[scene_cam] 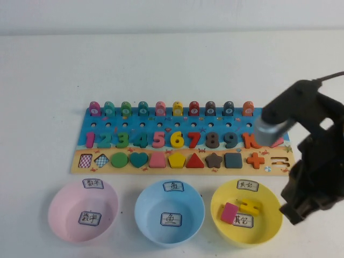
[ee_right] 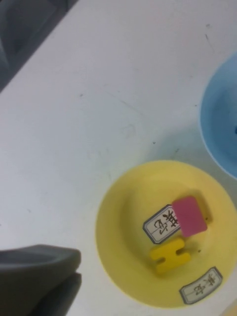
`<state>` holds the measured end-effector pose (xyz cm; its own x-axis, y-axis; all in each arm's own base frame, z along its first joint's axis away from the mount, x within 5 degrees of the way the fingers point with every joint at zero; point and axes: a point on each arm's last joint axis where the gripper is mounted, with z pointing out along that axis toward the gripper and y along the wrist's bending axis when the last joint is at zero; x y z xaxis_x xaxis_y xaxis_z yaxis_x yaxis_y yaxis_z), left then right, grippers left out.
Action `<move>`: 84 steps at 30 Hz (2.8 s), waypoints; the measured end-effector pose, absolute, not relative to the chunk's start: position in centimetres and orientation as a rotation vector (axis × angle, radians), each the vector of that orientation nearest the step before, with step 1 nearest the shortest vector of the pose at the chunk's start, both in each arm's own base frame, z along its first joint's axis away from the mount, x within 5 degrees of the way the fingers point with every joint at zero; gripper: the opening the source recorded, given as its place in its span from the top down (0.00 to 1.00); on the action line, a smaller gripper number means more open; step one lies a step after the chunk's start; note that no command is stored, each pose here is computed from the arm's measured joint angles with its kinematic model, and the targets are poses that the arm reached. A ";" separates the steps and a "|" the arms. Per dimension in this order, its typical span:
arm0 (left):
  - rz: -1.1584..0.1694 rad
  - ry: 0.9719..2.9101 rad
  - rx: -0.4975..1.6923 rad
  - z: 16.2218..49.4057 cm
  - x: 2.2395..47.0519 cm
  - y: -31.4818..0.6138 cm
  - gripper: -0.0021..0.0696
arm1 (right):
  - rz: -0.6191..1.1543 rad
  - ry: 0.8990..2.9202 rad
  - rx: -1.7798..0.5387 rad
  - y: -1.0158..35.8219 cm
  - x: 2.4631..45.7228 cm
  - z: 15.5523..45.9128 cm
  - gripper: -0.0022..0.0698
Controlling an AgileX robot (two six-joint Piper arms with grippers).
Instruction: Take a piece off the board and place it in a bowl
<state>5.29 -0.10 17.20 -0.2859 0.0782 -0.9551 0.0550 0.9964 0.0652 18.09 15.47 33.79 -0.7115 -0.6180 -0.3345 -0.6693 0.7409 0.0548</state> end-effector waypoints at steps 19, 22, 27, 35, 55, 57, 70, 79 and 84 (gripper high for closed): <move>0.023 1.862 0.096 17.2 5.3 -0.1 0.98 | 0.300 2.467 -0.892 9.7 11.4 30.5 0.99; 0.023 1.862 0.096 17.2 5.3 -0.1 0.98 | 0.280 2.407 -0.823 9.0 11.7 27.6 0.99; 0.023 1.862 0.096 17.2 5.3 -0.1 0.98 | 0.326 2.233 -0.391 5.3 11.2 23.9 0.99; 0.023 1.862 0.096 17.2 5.3 -0.1 0.98 | 0.227 1.889 0.099 0.9 7.7 20.3 0.99; 0.023 1.863 0.096 17.2 5.3 -0.1 0.98 | 0.142 1.680 -0.070 0.9 5.4 19.8 0.99; 0.023 1.863 0.096 17.2 5.3 -0.1 0.98 | 0.139 1.678 -0.073 0.9 5.4 19.9 0.99; 0.023 1.863 0.096 17.2 5.3 -0.1 0.98 | 0.084 1.706 -0.067 0.6 5.6 18.6 0.99; 0.023 1.863 0.096 17.2 5.3 -0.1 0.98 | 0.083 1.886 -0.087 0.6 5.2 17.0 0.99; 0.023 1.863 0.096 17.2 5.3 -0.1 0.98 | 0.083 1.888 -0.087 0.6 5.2 17.0 0.99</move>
